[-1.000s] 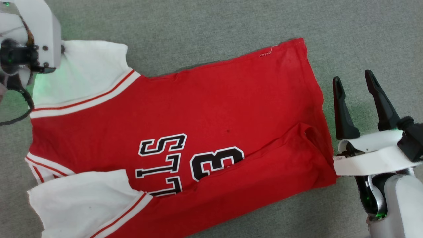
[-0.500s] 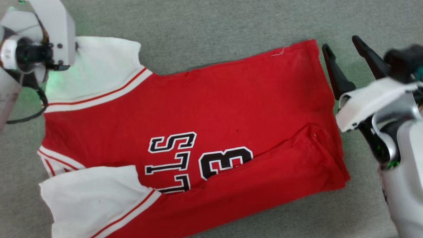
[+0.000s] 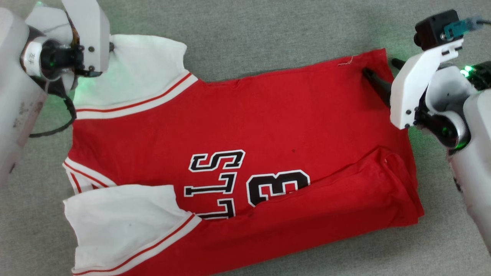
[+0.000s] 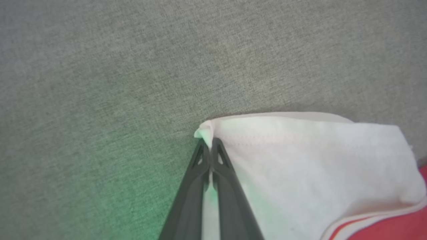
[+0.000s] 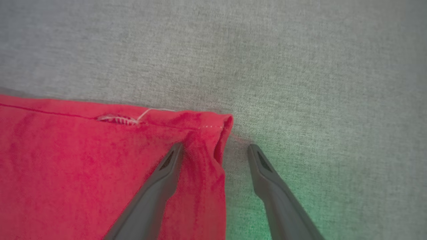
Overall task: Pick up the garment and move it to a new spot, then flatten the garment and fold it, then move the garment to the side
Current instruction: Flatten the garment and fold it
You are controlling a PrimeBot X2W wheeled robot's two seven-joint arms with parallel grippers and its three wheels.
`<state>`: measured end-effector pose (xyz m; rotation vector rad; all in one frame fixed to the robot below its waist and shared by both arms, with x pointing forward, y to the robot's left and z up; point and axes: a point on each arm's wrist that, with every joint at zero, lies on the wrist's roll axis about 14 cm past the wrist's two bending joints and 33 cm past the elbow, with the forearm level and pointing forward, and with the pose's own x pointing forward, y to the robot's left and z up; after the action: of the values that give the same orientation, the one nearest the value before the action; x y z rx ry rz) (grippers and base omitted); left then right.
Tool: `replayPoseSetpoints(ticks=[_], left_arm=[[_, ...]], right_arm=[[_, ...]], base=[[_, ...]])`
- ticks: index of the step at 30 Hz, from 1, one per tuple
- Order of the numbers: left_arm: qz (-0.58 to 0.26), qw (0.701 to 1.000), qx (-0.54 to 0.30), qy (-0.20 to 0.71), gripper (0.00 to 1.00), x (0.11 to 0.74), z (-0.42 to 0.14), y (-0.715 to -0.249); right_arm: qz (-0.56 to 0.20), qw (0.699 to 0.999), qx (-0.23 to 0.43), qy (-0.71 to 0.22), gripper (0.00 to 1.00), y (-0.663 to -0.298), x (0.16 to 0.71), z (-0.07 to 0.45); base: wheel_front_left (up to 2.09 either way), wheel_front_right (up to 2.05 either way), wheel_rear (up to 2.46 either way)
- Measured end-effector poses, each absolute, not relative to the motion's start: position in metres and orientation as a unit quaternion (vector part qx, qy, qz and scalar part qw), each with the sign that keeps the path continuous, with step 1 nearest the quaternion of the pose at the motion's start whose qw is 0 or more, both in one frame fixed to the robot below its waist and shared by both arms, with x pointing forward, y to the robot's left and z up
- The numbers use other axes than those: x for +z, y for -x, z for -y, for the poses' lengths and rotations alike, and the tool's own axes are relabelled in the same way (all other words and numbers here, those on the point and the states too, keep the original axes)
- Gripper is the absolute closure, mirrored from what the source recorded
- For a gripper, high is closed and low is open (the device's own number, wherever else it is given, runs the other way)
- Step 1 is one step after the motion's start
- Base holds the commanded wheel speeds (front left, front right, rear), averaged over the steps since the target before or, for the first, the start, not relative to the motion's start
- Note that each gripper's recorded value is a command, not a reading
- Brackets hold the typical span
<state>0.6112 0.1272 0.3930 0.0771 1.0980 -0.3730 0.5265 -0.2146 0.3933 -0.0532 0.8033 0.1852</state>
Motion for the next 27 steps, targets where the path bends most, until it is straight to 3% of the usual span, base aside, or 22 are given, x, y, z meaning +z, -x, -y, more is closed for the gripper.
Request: replayPoseSetpoints(ticks=[1,10,20,27], left_arm=[[-0.518,0.836,-0.176,-0.036,1.00,0.393,-0.127,-0.611],[-0.492,0.851,-0.182,-0.027,1.00,0.404,-0.129,-0.611],[-0.436,0.880,-0.188,-0.020,1.00,0.461,-0.139,-0.606],[-0.422,0.885,-0.194,-0.036,1.00,0.494,-0.151,-0.575]], right_arm=[[-0.400,0.911,0.093,0.028,1.00,-0.527,0.392,0.215],[-0.433,0.894,0.108,0.044,1.00,-0.530,0.396,0.211],[-0.376,0.917,0.113,0.073,1.00,-0.535,0.431,0.215],[-0.350,0.922,0.140,0.094,1.00,-0.517,0.451,0.211]], base=[[0.00,0.00,0.00],[0.00,0.00,0.00],[0.00,0.00,0.00],[0.00,0.00,0.00]])
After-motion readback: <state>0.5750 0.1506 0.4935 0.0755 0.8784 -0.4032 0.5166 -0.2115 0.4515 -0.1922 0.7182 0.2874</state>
